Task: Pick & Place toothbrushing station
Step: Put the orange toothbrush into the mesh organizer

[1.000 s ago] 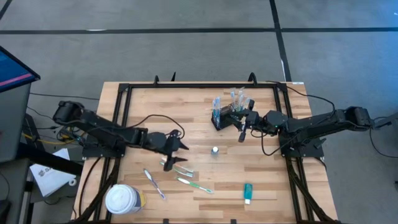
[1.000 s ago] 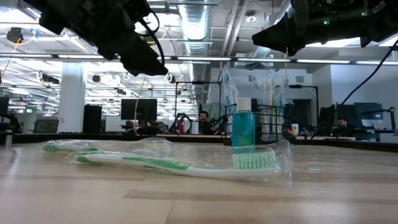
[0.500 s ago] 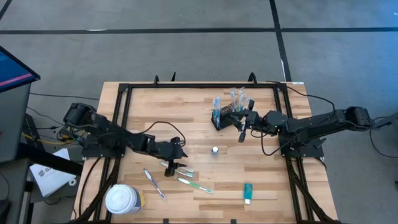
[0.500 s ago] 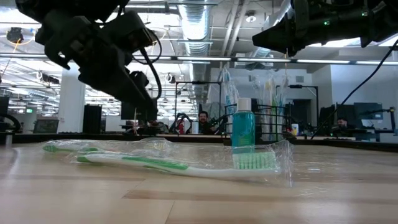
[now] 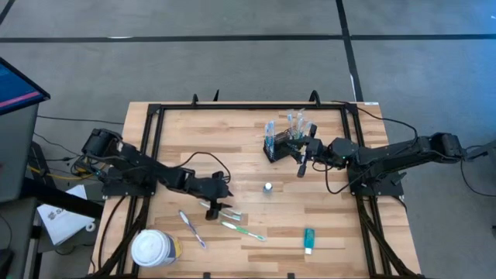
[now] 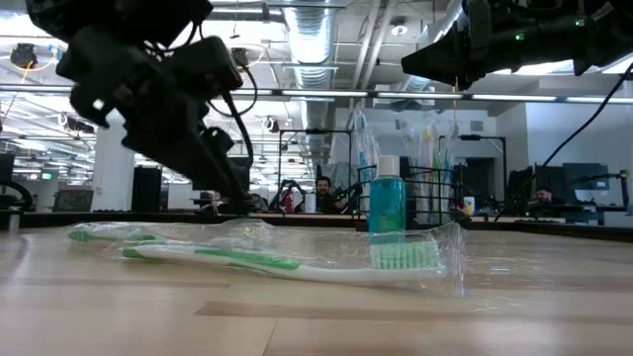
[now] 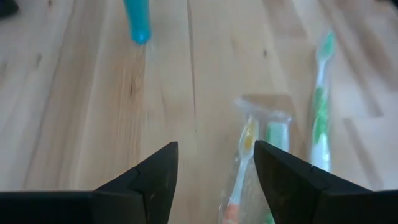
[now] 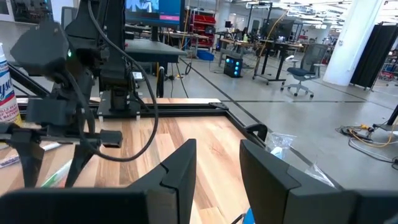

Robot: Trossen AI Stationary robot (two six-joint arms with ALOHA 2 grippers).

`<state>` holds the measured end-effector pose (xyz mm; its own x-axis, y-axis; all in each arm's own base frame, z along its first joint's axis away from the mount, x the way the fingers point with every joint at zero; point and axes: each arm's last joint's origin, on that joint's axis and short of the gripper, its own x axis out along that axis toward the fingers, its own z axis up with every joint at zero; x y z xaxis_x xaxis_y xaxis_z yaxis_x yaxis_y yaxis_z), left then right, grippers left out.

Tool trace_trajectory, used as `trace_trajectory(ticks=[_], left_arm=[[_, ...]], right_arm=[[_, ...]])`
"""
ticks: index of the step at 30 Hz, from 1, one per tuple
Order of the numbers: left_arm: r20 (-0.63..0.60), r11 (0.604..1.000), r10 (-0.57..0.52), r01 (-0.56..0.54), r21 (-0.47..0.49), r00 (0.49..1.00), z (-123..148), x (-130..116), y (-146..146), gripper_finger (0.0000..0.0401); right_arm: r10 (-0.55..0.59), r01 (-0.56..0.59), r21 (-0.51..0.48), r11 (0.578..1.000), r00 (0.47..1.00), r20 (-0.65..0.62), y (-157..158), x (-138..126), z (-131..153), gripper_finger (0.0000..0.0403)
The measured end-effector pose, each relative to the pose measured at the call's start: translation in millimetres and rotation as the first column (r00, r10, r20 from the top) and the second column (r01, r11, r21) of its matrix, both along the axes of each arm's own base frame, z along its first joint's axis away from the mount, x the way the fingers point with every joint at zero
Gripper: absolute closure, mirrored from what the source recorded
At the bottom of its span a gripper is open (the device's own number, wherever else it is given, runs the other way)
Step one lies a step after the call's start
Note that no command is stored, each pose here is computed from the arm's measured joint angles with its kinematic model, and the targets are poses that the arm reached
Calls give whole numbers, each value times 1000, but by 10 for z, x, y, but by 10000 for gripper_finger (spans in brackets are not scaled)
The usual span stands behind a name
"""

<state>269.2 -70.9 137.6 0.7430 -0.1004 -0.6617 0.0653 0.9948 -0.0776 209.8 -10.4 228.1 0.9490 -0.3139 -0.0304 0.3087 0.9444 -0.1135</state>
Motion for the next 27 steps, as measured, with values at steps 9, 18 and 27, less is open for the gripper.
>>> trace_trajectory(ticks=[9, 18, 27], left_arm=[[-63, 1000, 2, -1, 7, 998, -229, 41, -17, 201], [-45, 999, -6, 4, -48, 999, -232, 53, -79, 202], [-28, 998, -35, 34, -53, 999, -220, 41, -160, 214]], right_arm=[[0, 0, 0, 1000, 1000, -9, 0, 0, -8, 290], [-1, 1, 0, 1000, 1000, -17, -1, -1, -16, 290], [-1, 1, 0, 1000, 1000, -17, -1, -1, -16, 290]])
